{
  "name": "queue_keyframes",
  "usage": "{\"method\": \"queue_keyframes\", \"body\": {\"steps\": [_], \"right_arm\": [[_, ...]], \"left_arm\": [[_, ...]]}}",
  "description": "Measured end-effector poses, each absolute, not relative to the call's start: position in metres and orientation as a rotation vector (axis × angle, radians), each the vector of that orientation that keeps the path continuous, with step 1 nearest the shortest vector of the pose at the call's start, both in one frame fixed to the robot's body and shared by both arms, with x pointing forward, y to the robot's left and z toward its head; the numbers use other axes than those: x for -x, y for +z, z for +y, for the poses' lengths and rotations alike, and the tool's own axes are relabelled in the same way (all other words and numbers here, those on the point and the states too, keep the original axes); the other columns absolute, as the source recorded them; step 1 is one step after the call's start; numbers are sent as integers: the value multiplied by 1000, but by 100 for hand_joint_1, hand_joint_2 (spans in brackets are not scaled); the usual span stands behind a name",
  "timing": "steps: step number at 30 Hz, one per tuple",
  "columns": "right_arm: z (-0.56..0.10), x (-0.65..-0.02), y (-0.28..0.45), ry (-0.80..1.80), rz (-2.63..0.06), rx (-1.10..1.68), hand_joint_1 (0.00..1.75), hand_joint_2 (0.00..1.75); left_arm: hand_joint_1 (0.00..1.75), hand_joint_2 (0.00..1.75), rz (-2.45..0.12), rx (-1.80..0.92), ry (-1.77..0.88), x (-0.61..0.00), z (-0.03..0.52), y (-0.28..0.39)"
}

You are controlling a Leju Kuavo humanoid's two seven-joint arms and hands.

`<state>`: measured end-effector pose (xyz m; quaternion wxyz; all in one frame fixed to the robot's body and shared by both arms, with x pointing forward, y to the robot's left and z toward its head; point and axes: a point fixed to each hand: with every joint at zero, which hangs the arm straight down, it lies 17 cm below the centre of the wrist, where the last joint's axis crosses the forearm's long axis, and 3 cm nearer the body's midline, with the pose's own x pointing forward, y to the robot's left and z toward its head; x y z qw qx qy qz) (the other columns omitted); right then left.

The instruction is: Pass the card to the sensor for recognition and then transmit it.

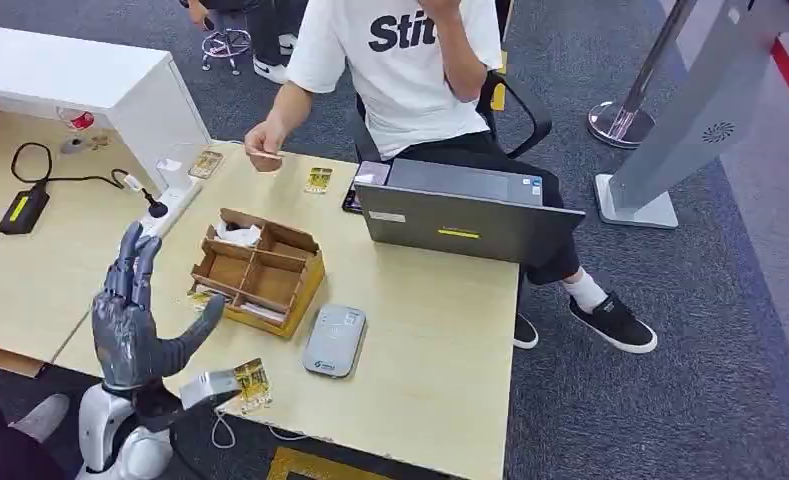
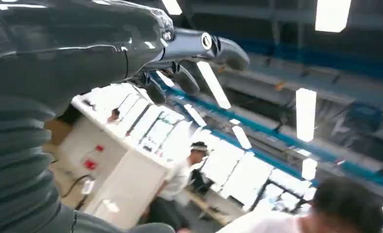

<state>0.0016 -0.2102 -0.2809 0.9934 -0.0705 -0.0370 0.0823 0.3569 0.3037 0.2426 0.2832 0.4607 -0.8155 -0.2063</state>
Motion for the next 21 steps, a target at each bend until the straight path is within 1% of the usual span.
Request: {"method": "queue_keyframes", "body": {"steps": [2, 5, 8, 11, 16, 17, 19, 21], "right_arm": [[-208, 1, -280, 149, -70, 142, 0, 175], [-204, 4, -280, 118, -71, 148, 0, 175], [-202, 5, -279, 75, -78, 159, 0, 175], [-200, 5, -278, 65, -80, 161, 0, 175], [-200, 6, -278, 55, -78, 161, 0, 175], [-200, 5, -278, 49, -83, 164, 0, 175], [-199, 5, -277, 21, -92, 171, 0, 175], [-197, 8, -276, -5, -92, 173, 0, 175]], "left_arm": [[0, 175, -2214, -1240, -444, -328, 316, 248], [0, 175, -2132, -1266, -158, -297, 368, 248], [0, 175, -2013, -1248, 145, -265, 426, 230], [0, 175, -1953, -1306, 180, -246, 443, 224], [0, 175, -1905, -1351, 213, -231, 455, 221], [0, 175, -1904, -1319, 239, -230, 458, 217], [0, 175, -1894, -1164, 370, -232, 475, 198], [0, 175, -1830, -985, 477, -232, 502, 150]]}}
